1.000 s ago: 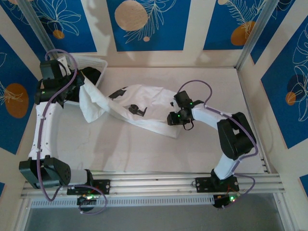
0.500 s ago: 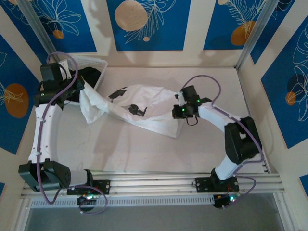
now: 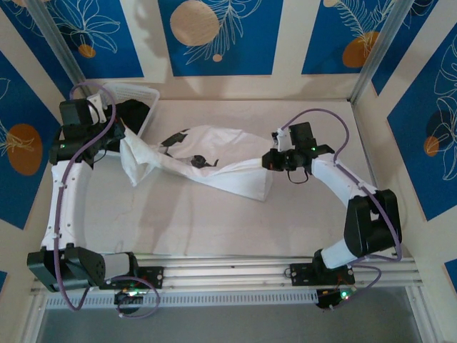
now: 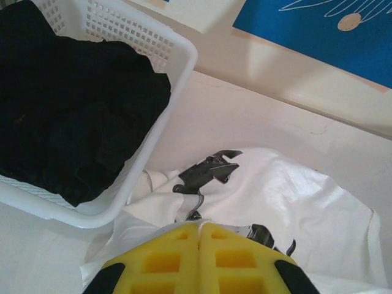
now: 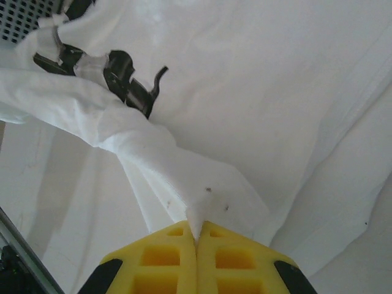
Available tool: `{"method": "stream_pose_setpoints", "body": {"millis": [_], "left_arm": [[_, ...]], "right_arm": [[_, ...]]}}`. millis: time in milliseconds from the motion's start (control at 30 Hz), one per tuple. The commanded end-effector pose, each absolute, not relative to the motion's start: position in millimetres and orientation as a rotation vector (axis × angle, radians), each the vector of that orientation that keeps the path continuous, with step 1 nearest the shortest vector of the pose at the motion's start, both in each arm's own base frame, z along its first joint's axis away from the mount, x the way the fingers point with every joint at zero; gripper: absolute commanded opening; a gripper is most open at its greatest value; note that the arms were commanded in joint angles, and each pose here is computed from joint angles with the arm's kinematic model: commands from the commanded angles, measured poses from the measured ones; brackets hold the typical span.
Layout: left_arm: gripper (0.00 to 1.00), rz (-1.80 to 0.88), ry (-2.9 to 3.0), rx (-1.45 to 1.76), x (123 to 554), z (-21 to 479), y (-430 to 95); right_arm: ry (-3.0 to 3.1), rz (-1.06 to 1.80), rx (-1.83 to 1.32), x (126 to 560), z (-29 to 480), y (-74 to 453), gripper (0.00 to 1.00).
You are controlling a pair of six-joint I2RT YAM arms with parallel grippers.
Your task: Fold the inside-out t-shirt
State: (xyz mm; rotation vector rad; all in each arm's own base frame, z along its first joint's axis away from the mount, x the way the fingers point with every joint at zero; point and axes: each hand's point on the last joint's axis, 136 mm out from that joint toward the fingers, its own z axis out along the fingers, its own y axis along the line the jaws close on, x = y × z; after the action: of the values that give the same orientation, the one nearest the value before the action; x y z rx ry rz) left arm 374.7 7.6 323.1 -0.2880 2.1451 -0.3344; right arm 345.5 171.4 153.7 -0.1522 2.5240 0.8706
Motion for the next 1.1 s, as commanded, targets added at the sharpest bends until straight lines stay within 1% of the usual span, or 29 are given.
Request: {"method": "stream_pose_setpoints", "body": {"millis": [0,133,233,400,533,600,700,800,867,933,1000,1067], "left_arm": [[0.0,-0.361,2.043,-0.277,366,362,7],[0.0,-0.366,1.936,-0.294,352,407,14],[0.0,-0.36,1.826,-0.291,328,449,17],[0.0,-0.336,1.623,-0.231,264,523,7],[0.0,-0.278,1.487,-0.201,211,568,2],[0.0,-0.253,1.445,-0.184,194,587,0],[0.0,-0.238,1.401,-0.173,187,610,0],[0.0,-0.251,1.378,-0.173,201,626,3],[0.0,-0.297,1.404,-0.18,230,623,4],[0.0,-0.352,1.468,-0.19,272,608,6],[0.0,-0.368,1.54,-0.194,317,585,6],[0.0,-0.344,1.593,-0.174,352,568,0]], "right_arm": [[2.374,0.858,-0.177,351,217,161,0.01],[2.239,0.769,-0.138,347,276,134,0.0],[2.109,0.692,-0.103,329,330,110,0.0],[1.87,0.526,-0.053,269,420,74,0.0],[1.698,0.39,-0.016,214,478,49,0.0],[1.63,0.339,-0.007,192,501,40,0.0],[1.564,0.288,0.006,171,527,31,0.0],[1.501,0.25,0.022,161,547,23,0.0],[1.485,0.244,0.02,169,551,23,0.0],[1.511,0.24,0.019,191,546,25,0.0],[1.565,0.24,0.01,227,532,29,0.0],[1.611,0.229,0.0,261,519,31,0.0]]}}
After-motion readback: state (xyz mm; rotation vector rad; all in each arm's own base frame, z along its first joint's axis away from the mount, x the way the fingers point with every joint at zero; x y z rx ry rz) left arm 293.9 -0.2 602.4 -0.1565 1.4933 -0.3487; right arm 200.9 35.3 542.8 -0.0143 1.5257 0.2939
